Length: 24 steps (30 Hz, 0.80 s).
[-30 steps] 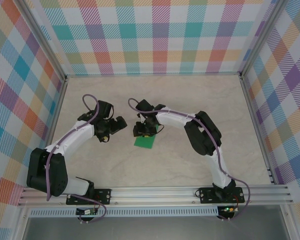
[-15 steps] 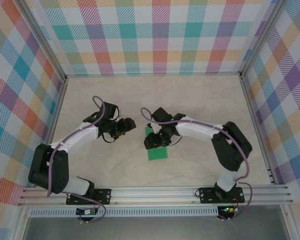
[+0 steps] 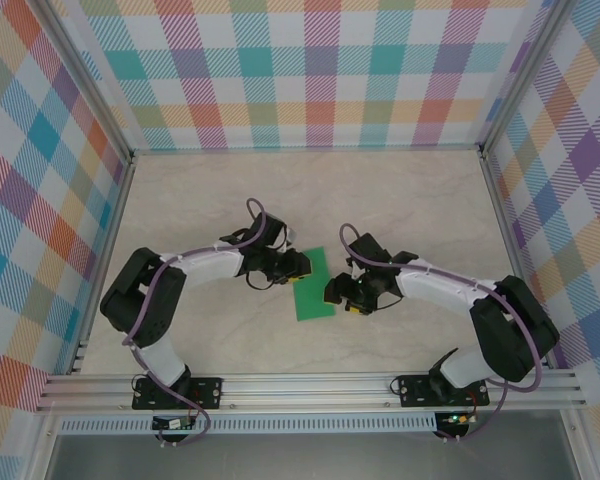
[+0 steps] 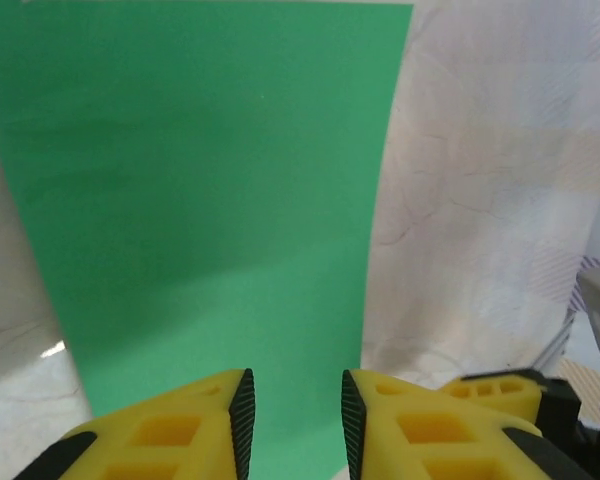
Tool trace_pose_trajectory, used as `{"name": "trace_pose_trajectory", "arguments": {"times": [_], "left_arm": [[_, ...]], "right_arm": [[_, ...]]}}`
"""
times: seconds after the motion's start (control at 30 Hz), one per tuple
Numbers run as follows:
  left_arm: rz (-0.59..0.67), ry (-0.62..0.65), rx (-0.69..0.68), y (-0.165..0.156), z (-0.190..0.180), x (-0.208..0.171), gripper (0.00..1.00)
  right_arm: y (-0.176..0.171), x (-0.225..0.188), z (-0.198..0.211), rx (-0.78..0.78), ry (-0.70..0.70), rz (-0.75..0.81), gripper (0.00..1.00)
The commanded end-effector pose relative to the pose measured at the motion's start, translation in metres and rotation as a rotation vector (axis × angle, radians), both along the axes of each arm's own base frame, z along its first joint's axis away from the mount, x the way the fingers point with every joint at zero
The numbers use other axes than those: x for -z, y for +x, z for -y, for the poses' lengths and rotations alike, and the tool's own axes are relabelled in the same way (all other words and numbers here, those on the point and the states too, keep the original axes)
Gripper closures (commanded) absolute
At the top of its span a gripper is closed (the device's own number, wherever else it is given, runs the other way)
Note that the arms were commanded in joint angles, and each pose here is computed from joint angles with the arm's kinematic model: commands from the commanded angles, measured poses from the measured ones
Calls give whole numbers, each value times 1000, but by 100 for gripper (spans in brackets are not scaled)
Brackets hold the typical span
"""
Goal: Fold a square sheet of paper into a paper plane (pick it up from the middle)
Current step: Third fold the triangle at the center of the table.
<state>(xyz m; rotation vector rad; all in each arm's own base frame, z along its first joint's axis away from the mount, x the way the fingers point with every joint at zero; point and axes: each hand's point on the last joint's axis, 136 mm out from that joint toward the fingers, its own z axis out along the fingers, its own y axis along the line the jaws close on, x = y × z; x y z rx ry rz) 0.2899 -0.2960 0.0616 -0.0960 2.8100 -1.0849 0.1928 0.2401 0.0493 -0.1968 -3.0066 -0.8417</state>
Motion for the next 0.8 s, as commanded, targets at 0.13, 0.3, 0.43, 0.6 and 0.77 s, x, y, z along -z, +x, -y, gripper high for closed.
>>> {"name": "trace_pose_trajectory", "arguments": {"times": [0.13,0.3,0.43,0.6,0.77], "left_arm": [[0,78,-51,12,-3,26,71],[-3,112,-61,13,-8,34,72],[-21,151,-66,12,-13,44,72],[-45,170,-63,9,-15,54,73],[-57,183,-63,6,-18,59,74]], "right_arm": [[-4,-4,-16,4,119,-25,39],[-3,0,-19,-6,125,-30,45],[-2,6,-21,-13,110,-51,46],[-1,10,-19,-9,89,-55,45],[-1,14,-20,-16,88,-60,46]]}}
